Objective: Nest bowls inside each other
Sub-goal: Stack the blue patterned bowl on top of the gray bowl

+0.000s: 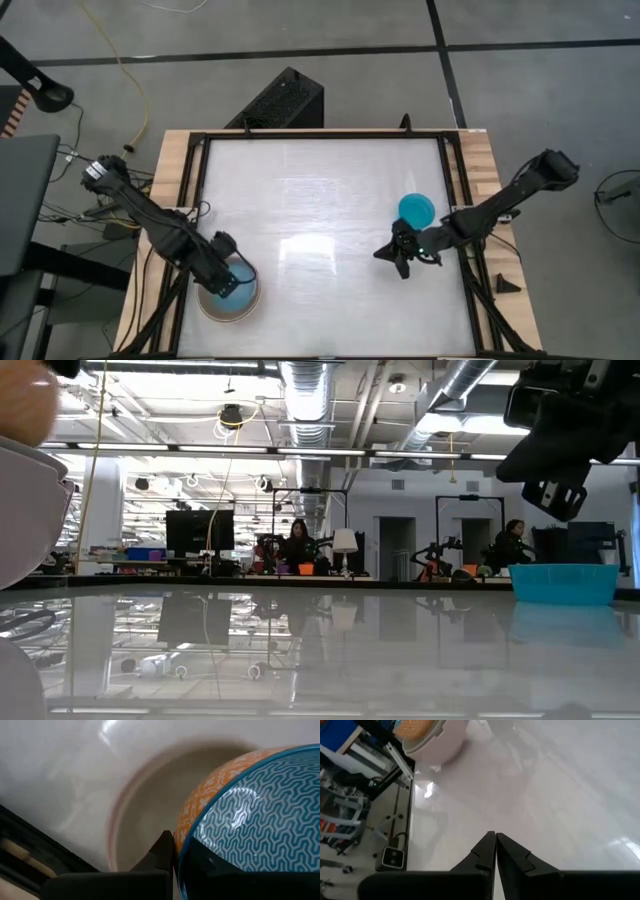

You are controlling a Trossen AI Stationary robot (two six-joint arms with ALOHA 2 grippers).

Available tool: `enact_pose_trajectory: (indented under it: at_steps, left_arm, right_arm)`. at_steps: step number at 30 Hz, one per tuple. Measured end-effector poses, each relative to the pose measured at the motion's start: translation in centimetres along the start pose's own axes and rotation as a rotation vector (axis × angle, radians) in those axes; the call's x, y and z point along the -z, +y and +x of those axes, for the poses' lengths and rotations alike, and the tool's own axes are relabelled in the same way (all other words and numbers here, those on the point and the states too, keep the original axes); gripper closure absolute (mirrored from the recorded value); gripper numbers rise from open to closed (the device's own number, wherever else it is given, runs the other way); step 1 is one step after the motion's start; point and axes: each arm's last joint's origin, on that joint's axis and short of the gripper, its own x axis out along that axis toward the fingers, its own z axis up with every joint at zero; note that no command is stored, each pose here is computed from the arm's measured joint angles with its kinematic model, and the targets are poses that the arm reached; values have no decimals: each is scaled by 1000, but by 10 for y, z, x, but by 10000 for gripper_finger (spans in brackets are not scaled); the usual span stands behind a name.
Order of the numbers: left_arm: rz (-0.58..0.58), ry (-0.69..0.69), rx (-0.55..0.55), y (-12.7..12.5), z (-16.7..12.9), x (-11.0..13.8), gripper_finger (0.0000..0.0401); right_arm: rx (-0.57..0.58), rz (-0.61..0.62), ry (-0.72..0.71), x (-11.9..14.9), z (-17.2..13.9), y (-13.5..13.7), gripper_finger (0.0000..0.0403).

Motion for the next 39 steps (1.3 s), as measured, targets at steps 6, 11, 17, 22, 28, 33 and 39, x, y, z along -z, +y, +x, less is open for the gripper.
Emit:
enact_pose_trajectory:
  at_steps: [6,11,17,22,28,33,39]
  left_arm:
    - [8,102,-26,8,18,7,401]
    - [8,111,-60,14,25,7,401]
    - [7,116,-50,20,43,8,401]
    - [3,112,-46,23,49,9,401]
    - [3,101,-50,23,50,9,393]
    - [0,94,-55,24,51,8,353]
    - [-5,108,-39,22,51,9,323]
  right_arm:
    - [-15,-9,53,5,9,-1,353]
    - [-19,-8,104,8,14,-4,353]
    - [-25,-2,114,6,15,-6,353]
    - [-44,2,102,5,14,-4,353]
    - [-67,6,88,3,14,-2,353]
    - [-69,6,90,3,14,-2,353]
    - [-76,7,94,3,14,-1,353]
